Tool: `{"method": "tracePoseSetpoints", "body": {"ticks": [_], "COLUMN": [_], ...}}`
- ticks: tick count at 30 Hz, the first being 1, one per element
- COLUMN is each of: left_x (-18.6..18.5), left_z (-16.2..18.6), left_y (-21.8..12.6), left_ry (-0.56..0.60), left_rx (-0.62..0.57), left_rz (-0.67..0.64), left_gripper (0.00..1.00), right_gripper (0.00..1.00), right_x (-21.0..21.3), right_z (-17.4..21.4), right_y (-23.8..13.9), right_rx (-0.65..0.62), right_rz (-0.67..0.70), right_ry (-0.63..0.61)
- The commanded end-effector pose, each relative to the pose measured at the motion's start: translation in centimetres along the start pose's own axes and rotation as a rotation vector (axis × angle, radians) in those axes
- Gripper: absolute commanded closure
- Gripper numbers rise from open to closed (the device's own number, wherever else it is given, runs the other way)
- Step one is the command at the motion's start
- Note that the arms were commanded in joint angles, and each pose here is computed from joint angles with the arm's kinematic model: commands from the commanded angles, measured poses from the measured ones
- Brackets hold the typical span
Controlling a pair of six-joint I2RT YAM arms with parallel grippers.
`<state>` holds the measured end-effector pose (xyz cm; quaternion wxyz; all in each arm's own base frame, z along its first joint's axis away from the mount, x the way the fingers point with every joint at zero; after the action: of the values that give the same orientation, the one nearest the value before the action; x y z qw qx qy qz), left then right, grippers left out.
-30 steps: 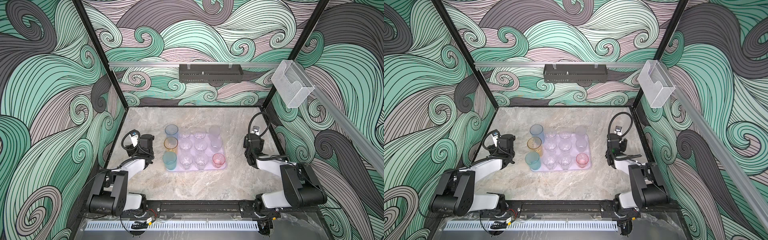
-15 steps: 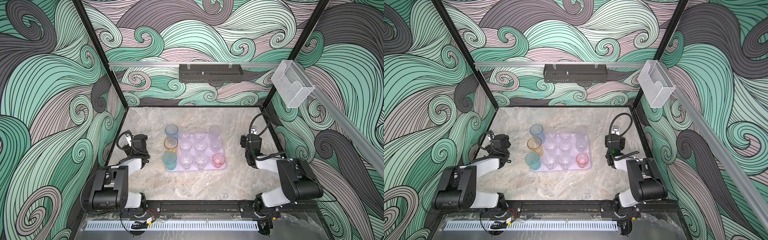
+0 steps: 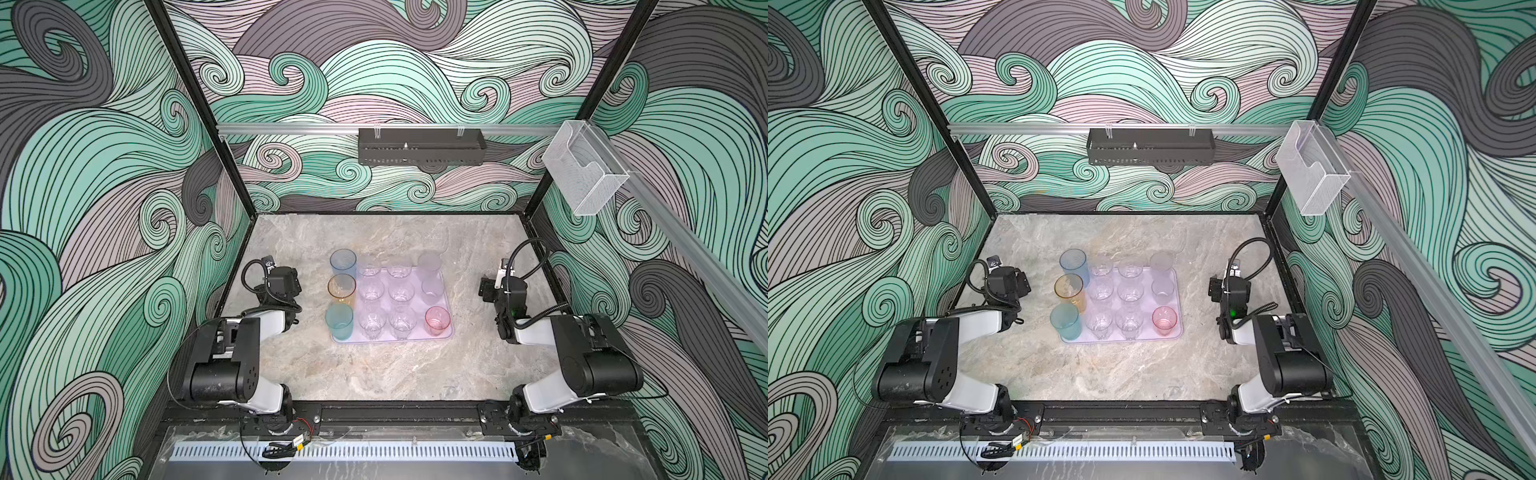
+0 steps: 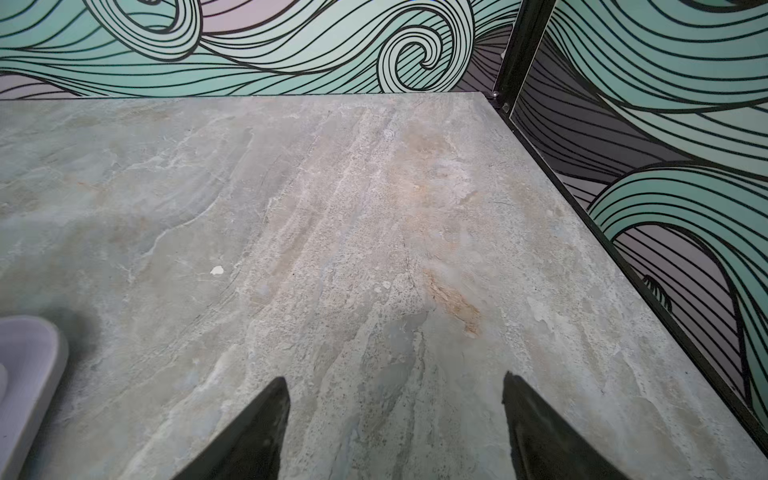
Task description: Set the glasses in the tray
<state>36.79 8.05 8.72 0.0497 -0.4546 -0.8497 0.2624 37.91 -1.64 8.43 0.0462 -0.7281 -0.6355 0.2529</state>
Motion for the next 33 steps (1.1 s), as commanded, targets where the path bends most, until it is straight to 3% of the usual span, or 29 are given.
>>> {"method": "tracePoseSetpoints", "body": {"ticks": [1,3,4,5,14,16,17,19,22,26,28,31,33], "left_x": [-1.6,-1.6,-1.6,-1.6,-2.0,-2.4,-2.5,-2.0,-2.3,-1.9,-2.4,-2.0,-2.4], "left_z": [-1.2,-1.2,-1.2,-1.2,0.0,0.0,-0.4,0.1,0.1,0.2,0.1,0.3,0.1], "left_y": [0.2,0.1,0.1,0.1,0.0,-0.2,-0.4,-0.3,-0.2,-0.1,-0.2,-0.1,-0.2], "left_ry": [0.018,0.017,0.017,0.015,0.029,0.046,0.041,0.019,0.047,0.025,0.052,0.027,0.045], "left_rx": [-0.015,-0.018,-0.017,-0.02,-0.019,-0.148,-0.157,-0.033,-0.117,-0.035,-0.085,-0.03,-0.065], "left_rz": [0.075,0.076,0.079,0.08,0.144,0.22,0.223,0.161,0.21,0.163,0.207,0.172,0.2], "left_gripper": [0.12,0.11,0.07,0.02,0.01,0.01,0.01,0.01,0.01,0.02,0.01,0.01,0.01], "right_gripper": [0.16,0.1,0.01,0.01,0.0,0.0,0.0,0.0,0.0,0.0,0.0,0.0,0.0], "right_x": [-0.1,-0.2,-0.1,-0.1,-0.1,-0.1,-0.1,-0.1,-0.1,-0.1,-0.2,0.0,-0.1], "right_z": [-1.4,-1.5,-1.4,-1.4,-1.5,-1.5,-1.5,-1.4,-1.4,-1.4,-1.5,-1.4,-1.5], "right_y": [0.0,0.0,0.0,0.0,0.0,0.0,0.0,0.0,0.0,-0.1,-0.1,-0.1,-0.1], "right_rx": [-0.049,-0.064,-0.057,-0.051,-0.057,-0.058,-0.058,-0.056,-0.056,-0.058,-0.059,-0.058,-0.059], "right_rz": [-0.01,-0.004,-0.008,-0.009,-0.006,-0.007,-0.006,-0.006,-0.006,-0.007,-0.006,-0.01,-0.009], "right_ry": [0.011,0.011,0.008,0.007,0.008,0.008,0.008,0.007,0.007,0.008,0.008,0.007,0.007]}}
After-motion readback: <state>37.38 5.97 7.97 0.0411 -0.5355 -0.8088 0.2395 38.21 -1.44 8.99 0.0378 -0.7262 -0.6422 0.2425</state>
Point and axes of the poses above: each gripper's point midway between its finger pads, its own y axis out along the fingers, its own x axis along the line the jaws close on, z = x × y, the point moved 1 cm from there along -y, back along the fingers, and after that the axes turned 14 degrees about -y, right-handed, at the moved point
